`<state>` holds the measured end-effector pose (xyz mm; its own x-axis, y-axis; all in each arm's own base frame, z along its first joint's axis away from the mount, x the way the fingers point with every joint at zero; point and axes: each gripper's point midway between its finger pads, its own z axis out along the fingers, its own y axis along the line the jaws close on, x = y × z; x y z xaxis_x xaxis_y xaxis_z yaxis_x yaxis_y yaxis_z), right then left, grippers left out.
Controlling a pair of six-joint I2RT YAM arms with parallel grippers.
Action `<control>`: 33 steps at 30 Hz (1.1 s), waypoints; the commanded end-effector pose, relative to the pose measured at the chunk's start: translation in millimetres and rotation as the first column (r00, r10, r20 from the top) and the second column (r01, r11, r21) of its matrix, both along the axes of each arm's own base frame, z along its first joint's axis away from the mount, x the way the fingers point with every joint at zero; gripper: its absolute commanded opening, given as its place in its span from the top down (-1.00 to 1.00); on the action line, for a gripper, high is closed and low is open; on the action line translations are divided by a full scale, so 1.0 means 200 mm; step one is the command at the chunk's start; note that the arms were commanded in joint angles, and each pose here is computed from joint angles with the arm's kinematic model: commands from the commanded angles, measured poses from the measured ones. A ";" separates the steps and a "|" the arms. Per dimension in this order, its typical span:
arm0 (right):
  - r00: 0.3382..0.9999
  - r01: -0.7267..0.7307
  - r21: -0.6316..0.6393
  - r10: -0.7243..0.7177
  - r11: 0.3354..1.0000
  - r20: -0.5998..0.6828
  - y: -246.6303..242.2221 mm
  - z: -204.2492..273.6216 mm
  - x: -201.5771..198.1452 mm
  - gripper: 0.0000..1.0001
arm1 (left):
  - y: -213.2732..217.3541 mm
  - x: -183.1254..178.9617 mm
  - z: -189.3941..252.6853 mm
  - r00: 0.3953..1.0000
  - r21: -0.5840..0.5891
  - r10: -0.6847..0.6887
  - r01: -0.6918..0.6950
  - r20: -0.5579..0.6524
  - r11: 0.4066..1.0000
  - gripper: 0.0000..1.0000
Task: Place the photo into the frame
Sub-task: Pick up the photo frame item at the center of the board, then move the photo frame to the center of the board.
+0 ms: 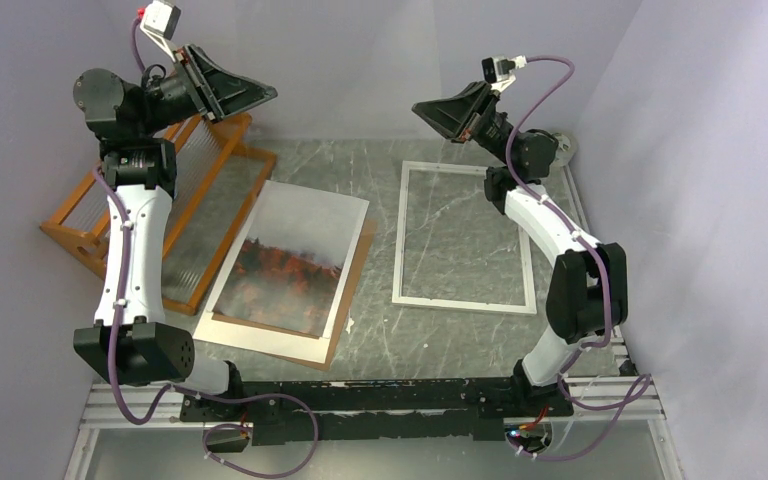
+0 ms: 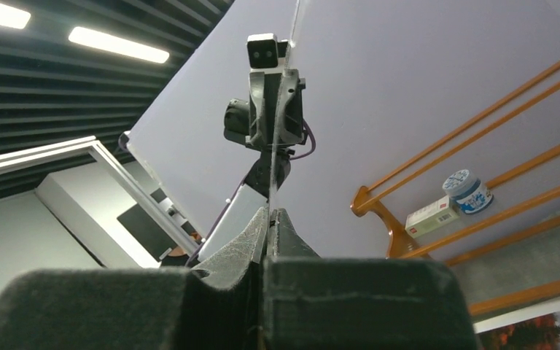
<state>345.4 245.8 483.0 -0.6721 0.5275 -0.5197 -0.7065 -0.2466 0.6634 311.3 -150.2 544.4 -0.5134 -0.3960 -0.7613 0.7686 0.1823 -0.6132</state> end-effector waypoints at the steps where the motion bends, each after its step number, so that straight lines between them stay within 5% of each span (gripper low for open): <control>1: 0.996 0.040 0.011 -0.041 0.999 0.073 -0.08 0.11 -0.07 1.00 | 0.02 0.05 -0.05 0.998 0.019 0.055 -0.055 -0.004 0.998 0.15; 6: 0.988 0.145 -0.045 -0.147 0.988 -0.051 -0.22 -0.02 0.06 1.00 | 0.07 0.19 -0.26 0.973 0.098 0.212 -0.203 -0.089 0.974 -0.52; 10: 0.957 0.206 -0.162 -0.234 0.965 -0.173 -0.32 -0.21 0.16 1.00 | 0.15 0.31 -0.51 0.920 0.201 0.349 -0.313 -0.177 0.928 -0.80; 20: 0.837 0.224 -0.415 -0.392 0.882 -0.381 -0.40 -0.77 0.32 1.00 | 0.15 0.52 -1.20 0.798 0.345 0.396 -0.253 -0.455 0.904 -0.87; 33: 0.793 0.193 -0.534 -0.452 0.823 -0.409 -0.43 -0.94 0.43 1.00 | -0.18 0.59 -1.78 0.735 0.446 0.356 -0.081 -0.578 0.892 -0.77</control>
<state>425.8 165.3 275.3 -0.7608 0.5861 -0.2788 -0.1358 0.2763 0.9514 419.2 -177.9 193.5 -0.8791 -0.3330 -0.3411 0.0834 0.5971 -0.7978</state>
